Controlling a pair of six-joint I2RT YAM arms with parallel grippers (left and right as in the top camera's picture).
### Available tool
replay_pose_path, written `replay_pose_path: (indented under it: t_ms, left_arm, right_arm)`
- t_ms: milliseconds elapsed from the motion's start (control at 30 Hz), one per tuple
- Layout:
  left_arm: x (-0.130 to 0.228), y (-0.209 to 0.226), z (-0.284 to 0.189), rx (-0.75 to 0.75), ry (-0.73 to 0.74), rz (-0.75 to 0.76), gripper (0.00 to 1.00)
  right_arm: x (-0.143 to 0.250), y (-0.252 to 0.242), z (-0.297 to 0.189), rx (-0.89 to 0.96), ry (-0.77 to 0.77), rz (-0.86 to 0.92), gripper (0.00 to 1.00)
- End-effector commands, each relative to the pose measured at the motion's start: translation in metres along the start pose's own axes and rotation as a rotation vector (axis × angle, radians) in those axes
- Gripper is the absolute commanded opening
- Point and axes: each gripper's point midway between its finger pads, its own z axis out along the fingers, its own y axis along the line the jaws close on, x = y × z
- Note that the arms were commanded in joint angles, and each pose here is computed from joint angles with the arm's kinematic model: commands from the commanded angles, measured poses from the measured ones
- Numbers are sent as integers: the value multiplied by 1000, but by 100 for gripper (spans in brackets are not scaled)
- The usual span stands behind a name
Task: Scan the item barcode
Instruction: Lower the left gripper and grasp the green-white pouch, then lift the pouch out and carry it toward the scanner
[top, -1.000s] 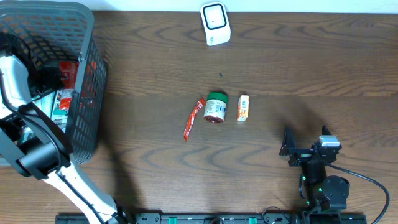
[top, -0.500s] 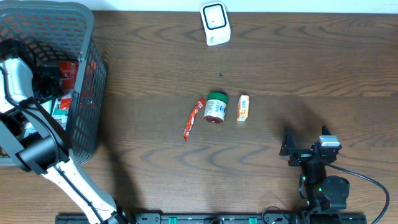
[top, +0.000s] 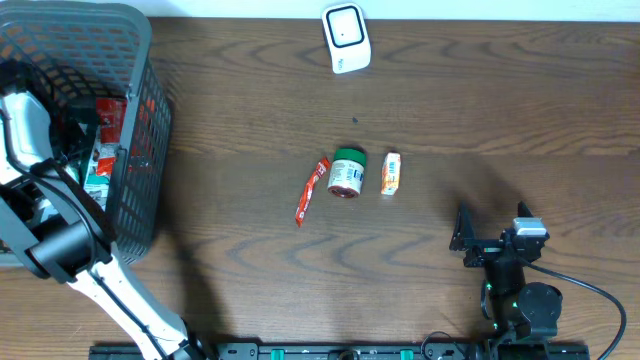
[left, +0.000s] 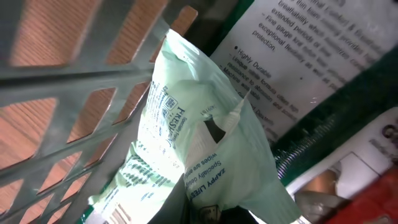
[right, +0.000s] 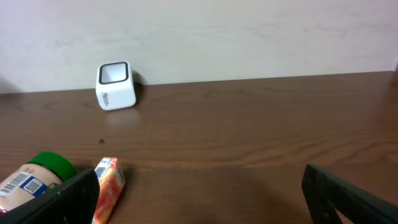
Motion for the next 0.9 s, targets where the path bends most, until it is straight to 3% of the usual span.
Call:
replay_pose_path:
  t_ms: [0, 233, 333, 500, 667, 867]
  left_arm:
    - [-15, 15, -61, 19, -145, -92, 7]
    - [-13, 27, -182, 133, -395, -207, 7]
    - [1, 13, -236, 256, -488, -188, 7]
    - [35, 1, -304, 338, -600, -203, 8]
    - [79, -28, -346, 410, -641, -106, 7]
    - [130, -68, -352, 478, -532, -4, 7]
  right_arm:
    - [1, -3, 0, 11, 1, 10, 99]
    - [1, -3, 0, 11, 0, 10, 99]
    - [1, -3, 0, 11, 0, 10, 99]
    - [1, -3, 0, 11, 1, 10, 99]
    - [1, -3, 0, 11, 0, 10, 99]
    - [1, -3, 0, 11, 1, 10, 99]
